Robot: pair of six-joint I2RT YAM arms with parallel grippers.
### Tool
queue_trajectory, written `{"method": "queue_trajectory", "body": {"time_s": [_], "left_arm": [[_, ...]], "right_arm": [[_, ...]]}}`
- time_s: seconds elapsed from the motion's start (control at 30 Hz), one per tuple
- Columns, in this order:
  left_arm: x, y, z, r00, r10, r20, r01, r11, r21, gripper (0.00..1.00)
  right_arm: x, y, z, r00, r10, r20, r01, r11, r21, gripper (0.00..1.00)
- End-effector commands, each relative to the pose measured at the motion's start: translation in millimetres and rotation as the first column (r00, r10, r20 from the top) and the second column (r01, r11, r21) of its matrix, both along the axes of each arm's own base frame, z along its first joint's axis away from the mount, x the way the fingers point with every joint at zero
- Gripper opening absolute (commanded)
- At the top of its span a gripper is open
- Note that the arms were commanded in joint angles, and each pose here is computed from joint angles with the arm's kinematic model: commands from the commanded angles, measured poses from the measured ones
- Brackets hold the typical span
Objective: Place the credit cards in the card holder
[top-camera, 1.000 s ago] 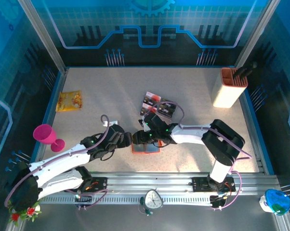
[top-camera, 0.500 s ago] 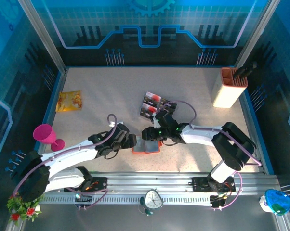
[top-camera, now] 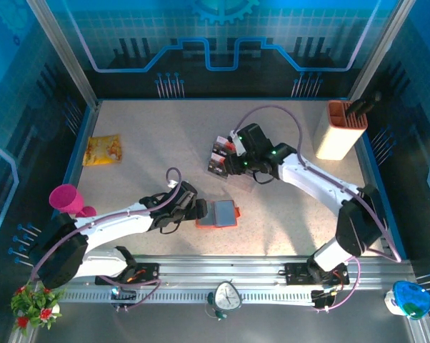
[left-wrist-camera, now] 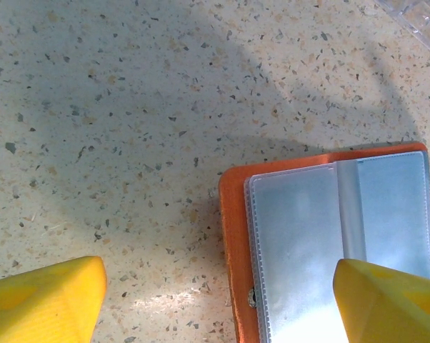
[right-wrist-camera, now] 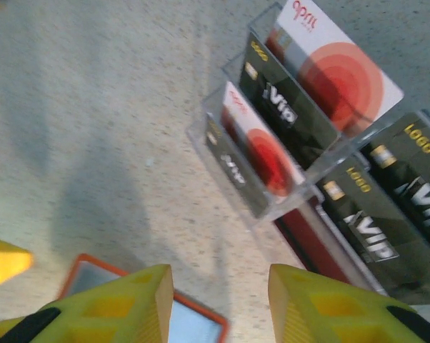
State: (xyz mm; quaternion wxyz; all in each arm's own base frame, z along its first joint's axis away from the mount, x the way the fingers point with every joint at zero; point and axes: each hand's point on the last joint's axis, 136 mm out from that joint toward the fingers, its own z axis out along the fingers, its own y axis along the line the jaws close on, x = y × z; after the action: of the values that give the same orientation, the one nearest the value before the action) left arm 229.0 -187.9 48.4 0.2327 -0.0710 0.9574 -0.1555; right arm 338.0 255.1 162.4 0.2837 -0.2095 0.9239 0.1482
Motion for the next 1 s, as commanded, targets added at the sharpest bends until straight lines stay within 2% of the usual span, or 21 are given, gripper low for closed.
{"method": "queue_trajectory", "body": {"time_s": [0.0, 0.17, 0.37, 0.97], "left_arm": [[-1, 1, -2, 1.000, -0.007, 0.005, 0.007, 1.000, 0.012, 0.84], [-1, 4, -1, 1.000, -0.001, 0.010, 0.001, 1.000, 0.026, 0.84], [-1, 6, -1, 1.000, 0.003, 0.013, -0.003, 0.999, 0.034, 0.85], [0, 5, 4, 1.000, -0.001, 0.022, 0.001, 1.000, 0.028, 0.84]], "right_arm": [[-11, -26, -35, 0.993, 0.078, -0.083, -0.098, 0.958, -0.271, 0.39], [-3, -26, -50, 0.988, 0.124, -0.089, -0.150, 0.894, -0.422, 0.38], [4, -25, -64, 0.985, 0.143, -0.093, -0.170, 0.841, -0.514, 0.35], [11, -32, -81, 0.984, 0.151, -0.098, -0.180, 0.796, -0.577, 0.21]]}}
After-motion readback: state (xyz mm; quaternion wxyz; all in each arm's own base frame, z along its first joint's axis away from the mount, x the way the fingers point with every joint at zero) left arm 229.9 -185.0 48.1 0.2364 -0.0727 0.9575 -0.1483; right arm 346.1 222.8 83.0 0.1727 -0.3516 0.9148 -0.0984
